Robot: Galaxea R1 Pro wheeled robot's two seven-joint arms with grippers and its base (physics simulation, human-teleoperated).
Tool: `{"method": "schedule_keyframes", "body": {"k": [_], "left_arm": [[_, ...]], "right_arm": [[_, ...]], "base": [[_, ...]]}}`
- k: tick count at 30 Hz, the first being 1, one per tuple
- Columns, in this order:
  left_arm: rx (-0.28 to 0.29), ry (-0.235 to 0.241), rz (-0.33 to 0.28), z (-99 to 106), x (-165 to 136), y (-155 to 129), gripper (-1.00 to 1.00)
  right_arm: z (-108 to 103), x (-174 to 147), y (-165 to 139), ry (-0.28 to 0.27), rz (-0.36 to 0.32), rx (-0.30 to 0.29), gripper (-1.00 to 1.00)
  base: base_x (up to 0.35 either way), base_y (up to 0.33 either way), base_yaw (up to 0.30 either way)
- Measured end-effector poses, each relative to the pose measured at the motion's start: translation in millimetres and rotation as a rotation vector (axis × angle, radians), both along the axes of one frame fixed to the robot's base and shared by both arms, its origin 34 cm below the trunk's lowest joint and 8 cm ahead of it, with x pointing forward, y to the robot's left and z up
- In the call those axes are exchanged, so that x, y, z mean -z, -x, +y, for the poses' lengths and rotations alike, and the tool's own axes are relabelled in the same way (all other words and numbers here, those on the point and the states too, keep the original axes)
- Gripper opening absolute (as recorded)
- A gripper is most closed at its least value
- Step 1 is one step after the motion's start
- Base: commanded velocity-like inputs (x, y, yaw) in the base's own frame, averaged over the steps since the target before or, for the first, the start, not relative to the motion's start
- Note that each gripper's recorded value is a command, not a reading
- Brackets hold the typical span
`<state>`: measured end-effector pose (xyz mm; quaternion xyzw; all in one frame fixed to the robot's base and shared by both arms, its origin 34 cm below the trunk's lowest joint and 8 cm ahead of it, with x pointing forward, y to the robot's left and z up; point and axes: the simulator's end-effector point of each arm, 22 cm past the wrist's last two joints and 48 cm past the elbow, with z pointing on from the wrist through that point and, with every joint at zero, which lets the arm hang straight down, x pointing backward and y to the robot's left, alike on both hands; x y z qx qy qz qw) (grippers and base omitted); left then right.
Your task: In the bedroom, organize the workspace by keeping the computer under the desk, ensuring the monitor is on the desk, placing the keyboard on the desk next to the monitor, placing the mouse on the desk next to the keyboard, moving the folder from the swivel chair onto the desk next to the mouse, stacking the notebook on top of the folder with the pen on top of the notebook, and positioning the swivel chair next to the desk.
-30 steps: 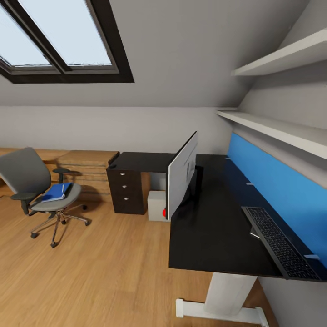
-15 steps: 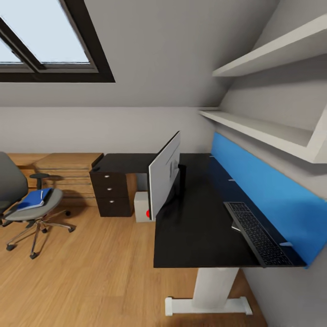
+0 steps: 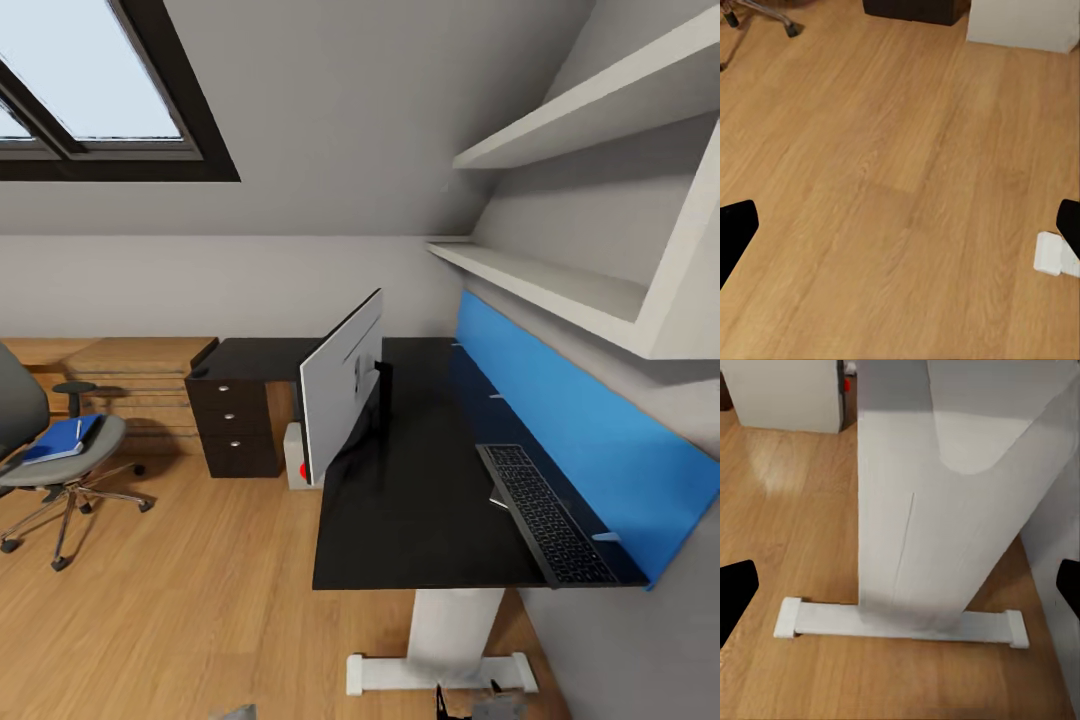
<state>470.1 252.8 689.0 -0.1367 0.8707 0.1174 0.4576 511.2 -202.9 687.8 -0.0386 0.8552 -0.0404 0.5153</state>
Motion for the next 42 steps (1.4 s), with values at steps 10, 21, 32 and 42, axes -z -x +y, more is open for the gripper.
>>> {"method": "schedule_keyframes", "body": {"k": [10, 21, 32, 42], "left_arm": [[0.045, 0.047, -0.048, -27.4, -98.5, -94.3, 1.00], [0.136, 0.090, -0.149, -59.8, -215.2, -138.1, 1.00], [0.183, 0.121, -0.117, -73.1, -222.0, -134.8, 1.00], [0.183, 0.094, -0.109, -59.6, -217.5, -133.7, 1.00]], "right_arm": [[-24.9, -100.1, -104.5, -0.023, -0.221, 0.154, 1.00], [-63.2, -198.2, -166.7, -0.027, -0.196, 0.274, 1.00], [-147.8, -147.2, -196.6, -0.136, 0.083, 0.462, 1.00], [-187.4, -159.3, -222.8, -0.149, 0.001, 0.483, 1.00]], "base": [[0.000, -0.001, 0.000], [0.000, 0.000, 0.000], [0.000, 0.000, 0.000], [0.023, -0.099, 0.000]]}}
